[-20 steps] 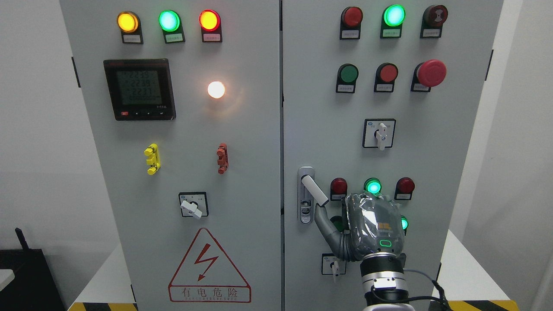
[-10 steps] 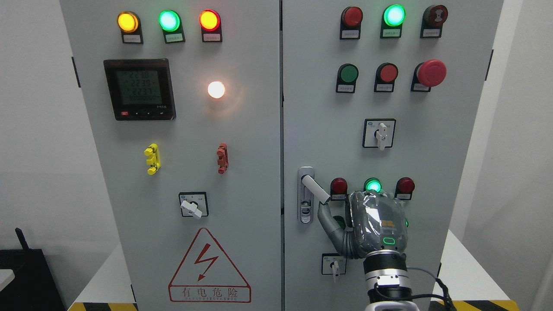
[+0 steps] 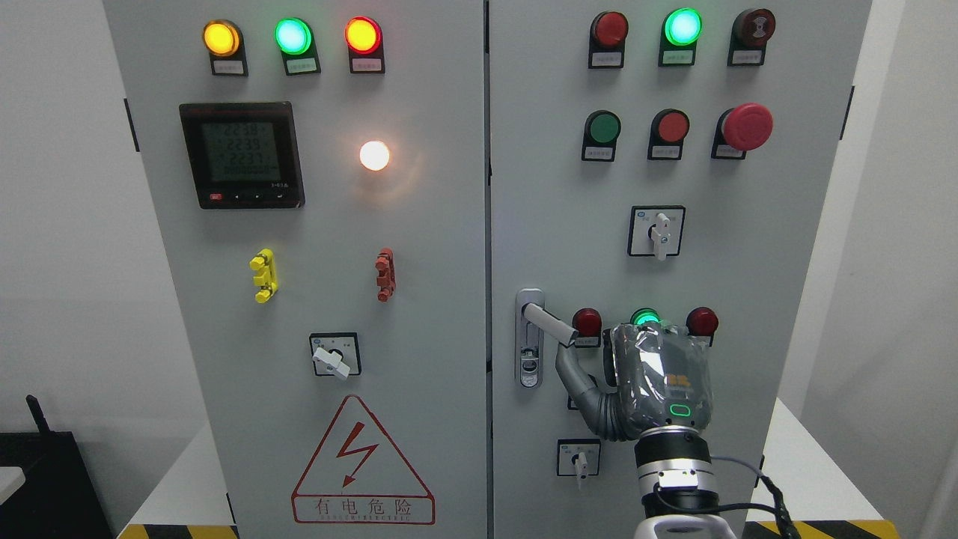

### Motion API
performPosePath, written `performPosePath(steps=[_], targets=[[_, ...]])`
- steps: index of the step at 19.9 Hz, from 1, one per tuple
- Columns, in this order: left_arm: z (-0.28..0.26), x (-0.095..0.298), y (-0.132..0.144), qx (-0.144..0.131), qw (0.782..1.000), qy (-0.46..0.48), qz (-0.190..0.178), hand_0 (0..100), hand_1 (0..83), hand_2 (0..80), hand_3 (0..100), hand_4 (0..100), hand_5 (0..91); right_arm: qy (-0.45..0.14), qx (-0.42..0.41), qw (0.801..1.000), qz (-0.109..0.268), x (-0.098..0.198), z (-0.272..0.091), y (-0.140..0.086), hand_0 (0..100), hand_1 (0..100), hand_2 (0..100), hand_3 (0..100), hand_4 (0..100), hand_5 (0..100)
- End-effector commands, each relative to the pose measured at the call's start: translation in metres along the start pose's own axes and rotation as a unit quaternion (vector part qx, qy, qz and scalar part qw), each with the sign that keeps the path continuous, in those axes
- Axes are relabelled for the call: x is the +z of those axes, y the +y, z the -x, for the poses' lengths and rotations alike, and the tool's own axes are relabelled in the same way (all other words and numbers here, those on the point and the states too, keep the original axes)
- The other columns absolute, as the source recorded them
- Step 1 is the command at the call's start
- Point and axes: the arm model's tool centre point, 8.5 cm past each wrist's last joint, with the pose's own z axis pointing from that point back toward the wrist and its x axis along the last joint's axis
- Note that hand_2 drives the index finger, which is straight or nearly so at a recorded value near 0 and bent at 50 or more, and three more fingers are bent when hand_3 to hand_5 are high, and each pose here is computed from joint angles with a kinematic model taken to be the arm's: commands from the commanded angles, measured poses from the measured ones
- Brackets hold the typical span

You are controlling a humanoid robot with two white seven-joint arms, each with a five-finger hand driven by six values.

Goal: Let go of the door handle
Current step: 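Open the right hand fingers to let go of the handle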

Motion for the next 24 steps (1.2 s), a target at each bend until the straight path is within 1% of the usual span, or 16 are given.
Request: performPosePath(steps=[1, 8, 20, 24], targets=[[-0.0168, -0.0002, -0.0014, 0.007, 1.000, -0.013, 0.001, 12, 38.9, 0.0, 0, 0, 0.0, 0.002, 0.000, 1.000, 0.004, -0.0019, 0.0014, -0.0029, 45, 8, 99, 100, 89, 98], [-0.0167, -0.0002, -0.0014, 0.007, 1.000, -0.013, 0.001, 12, 38.9, 0.0, 0, 0, 0.0, -0.001, -0.002, 1.000, 0.010, -0.0018, -0.0001, -0.0075, 45, 8, 99, 100, 89, 98], [-0.0166, -0.0003, -0.0024, 0.007, 1.000, -0.013, 0.002, 12, 38.9, 0.0, 0, 0, 0.0, -0.004, -0.003, 1.000, 0.010, 0.0013, -0.0017, -0.0072, 45, 8, 100, 100, 89, 98], [-0.0157, -0.0003, -0.0023, 0.007, 1.000, -0.012, 0.002, 12, 38.9, 0.0, 0, 0, 0.0, -0.006, -0.005, 1.000, 0.014, 0.0026, -0.0029, -0.0103, 45, 9, 100, 100, 89, 98]])
